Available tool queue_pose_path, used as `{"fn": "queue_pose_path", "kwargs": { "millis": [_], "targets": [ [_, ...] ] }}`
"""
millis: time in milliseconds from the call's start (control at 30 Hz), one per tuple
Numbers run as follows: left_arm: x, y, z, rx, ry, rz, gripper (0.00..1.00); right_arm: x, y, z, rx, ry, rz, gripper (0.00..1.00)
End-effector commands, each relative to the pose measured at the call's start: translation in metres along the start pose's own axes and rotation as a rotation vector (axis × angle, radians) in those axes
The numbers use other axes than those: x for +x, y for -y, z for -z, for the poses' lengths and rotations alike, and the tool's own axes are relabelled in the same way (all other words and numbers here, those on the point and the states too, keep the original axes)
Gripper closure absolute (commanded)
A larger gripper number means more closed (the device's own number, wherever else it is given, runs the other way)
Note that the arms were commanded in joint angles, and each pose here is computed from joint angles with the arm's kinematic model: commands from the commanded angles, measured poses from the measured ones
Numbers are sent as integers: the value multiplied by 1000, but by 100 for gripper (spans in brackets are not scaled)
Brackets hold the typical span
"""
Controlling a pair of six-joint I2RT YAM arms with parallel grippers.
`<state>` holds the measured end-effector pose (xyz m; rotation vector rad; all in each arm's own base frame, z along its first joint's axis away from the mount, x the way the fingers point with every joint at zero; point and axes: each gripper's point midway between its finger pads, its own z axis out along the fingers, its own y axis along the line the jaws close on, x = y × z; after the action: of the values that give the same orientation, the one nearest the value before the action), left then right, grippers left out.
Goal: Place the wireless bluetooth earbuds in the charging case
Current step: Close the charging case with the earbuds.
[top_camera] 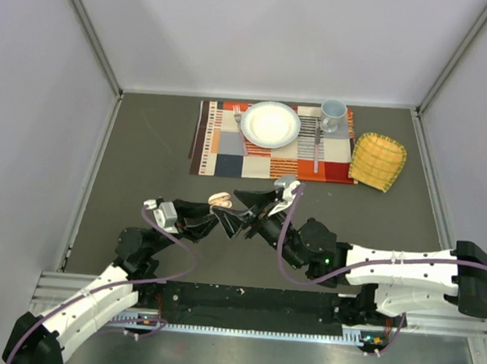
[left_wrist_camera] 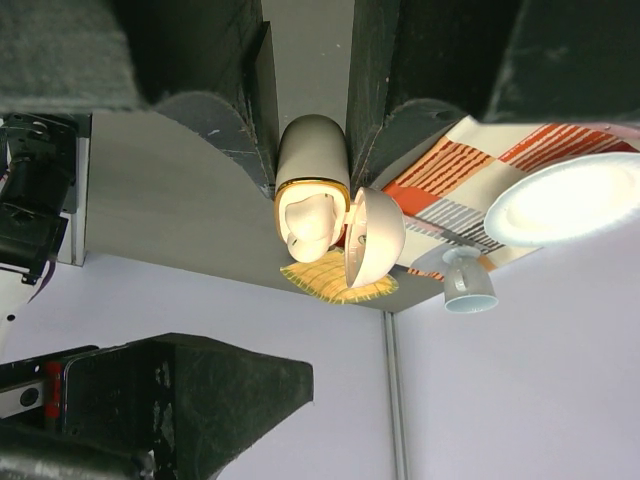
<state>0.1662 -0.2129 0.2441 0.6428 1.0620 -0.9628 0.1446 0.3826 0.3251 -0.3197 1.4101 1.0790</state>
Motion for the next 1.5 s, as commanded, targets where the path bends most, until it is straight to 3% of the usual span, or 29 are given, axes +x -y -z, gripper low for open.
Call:
{"fn": "queue_pose_path", "kwargs": {
  "millis": [0, 400, 500, 633, 800, 1133, 1467],
  "targets": [
    [44, 3, 23, -16, -60, 39, 100, -21, -5, 4, -21, 72, 2, 25],
    [40, 3, 22, -14, -55, 39, 100, -32, 58, 26, 277, 102, 33, 1],
    [36, 9, 20, 16, -56, 55, 100, -28, 75, 33, 349, 7, 75, 1],
    [32, 12, 16, 37, -76, 53, 100, -30, 104, 34, 417, -92, -28, 1],
    [26, 13, 14, 45, -55, 58, 100, -19, 111, 36, 314, -230, -127, 1],
    [17, 32, 5, 169, -75, 86, 100, -20, 122, 27, 302, -289, -192, 1],
    [22, 42, 3, 235, -104, 115, 100, 19, 109, 4, 232, -393, -286, 1]
  ]
}}
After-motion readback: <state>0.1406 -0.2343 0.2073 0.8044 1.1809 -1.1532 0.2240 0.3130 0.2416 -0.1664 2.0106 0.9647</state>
